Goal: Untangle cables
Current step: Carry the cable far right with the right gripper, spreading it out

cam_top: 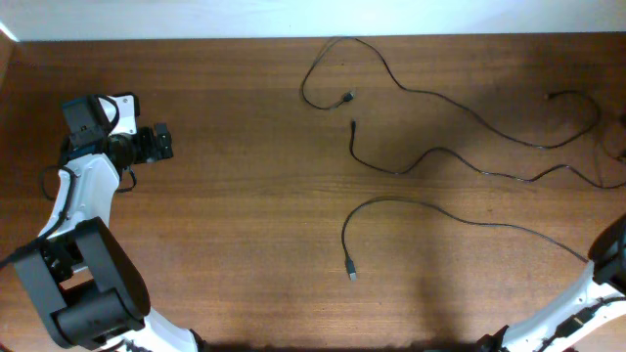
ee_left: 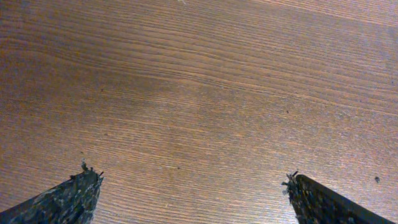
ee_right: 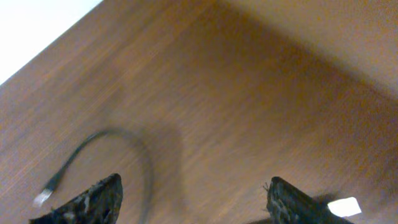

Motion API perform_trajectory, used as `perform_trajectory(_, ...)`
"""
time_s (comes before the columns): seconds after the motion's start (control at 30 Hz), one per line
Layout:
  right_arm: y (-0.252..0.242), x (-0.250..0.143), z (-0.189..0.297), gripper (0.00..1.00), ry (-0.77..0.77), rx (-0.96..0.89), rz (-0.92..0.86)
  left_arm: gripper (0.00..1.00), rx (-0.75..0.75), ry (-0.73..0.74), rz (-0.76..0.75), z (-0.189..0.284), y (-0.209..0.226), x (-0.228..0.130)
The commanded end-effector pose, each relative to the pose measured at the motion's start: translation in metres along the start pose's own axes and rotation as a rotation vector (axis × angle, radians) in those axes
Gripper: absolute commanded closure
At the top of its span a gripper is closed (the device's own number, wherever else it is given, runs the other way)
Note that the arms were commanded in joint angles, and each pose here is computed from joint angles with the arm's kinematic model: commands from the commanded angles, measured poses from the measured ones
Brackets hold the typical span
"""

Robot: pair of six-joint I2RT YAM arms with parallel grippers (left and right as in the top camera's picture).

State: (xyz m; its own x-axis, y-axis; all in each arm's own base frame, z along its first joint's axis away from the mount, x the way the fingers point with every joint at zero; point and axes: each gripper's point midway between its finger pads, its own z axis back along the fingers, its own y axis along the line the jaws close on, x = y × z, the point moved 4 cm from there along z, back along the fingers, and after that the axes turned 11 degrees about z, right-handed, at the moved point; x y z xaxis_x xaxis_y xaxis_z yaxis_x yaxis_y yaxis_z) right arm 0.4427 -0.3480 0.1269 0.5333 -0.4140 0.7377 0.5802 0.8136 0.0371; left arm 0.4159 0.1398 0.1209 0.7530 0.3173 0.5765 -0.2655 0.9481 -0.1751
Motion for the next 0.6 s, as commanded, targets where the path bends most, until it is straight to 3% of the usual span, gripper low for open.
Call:
perform_trajectory(0.0,0.055,0.007,0.009,0.23,-0.014,0.132,0.161,0.01,-0.001,-0.037,0.005,0.011,-0.001,0.010)
perform_trajectory(0.1,0.083,-0.018,-0.009,0.19,0.056,0.133,0.200,0.01,-0.002,-0.037,0.005,0.011,-0.001,0.010)
perform_trajectory(0.2,0.079,-0.041,-0.027,0.18,0.116,-0.030,0.171,0.01,-0.001,-0.037,0.005,0.011,-0.001,0.010)
perform_trajectory(0.33,0.069,-0.057,-0.038,0.18,0.157,-0.114,0.120,0.01,-0.001,-0.037,0.005,0.011,-0.001,0.010)
perform_trajectory(0.57,0.049,-0.071,-0.052,0.16,0.187,-0.159,0.122,0.01,-0.001,-0.037,0.005,0.011,-0.001,0.010)
